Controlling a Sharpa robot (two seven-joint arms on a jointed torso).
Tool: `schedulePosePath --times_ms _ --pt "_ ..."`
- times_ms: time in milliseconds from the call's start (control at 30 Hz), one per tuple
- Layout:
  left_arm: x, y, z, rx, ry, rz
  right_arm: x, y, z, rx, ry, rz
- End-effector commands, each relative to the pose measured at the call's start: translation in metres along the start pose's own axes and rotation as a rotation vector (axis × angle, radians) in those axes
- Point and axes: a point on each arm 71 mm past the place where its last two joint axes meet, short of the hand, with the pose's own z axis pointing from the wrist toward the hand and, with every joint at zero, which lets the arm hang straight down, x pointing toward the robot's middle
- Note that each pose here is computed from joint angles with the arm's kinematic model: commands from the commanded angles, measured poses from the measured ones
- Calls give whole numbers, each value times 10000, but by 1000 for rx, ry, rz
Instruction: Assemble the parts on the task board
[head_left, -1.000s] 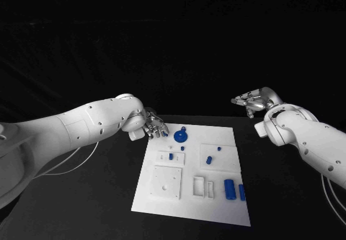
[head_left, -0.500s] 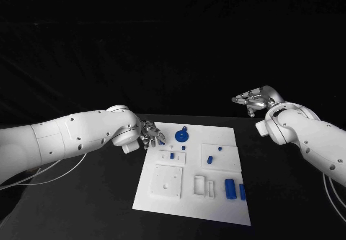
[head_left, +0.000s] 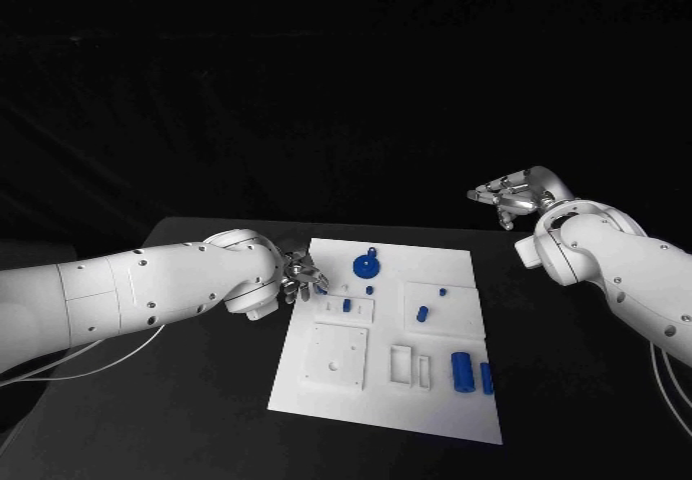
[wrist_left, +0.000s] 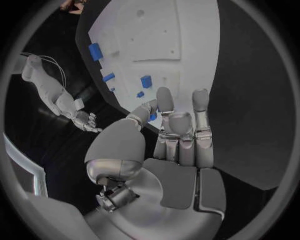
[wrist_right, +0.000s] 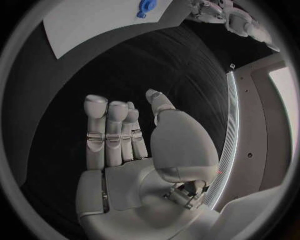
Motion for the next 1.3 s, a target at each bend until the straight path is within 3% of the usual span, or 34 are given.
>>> schedulePosePath --times_ms 33,600,1300 --pt "20 -18 -3 21 -65 11 17 5 -4 -6 16 -3" --pt "242 -6 36 17 -37 47 36 2 -6 -4 21 -1" --pt "307 -28 33 17 -7 113 28 -15 -7 4 23 -4"
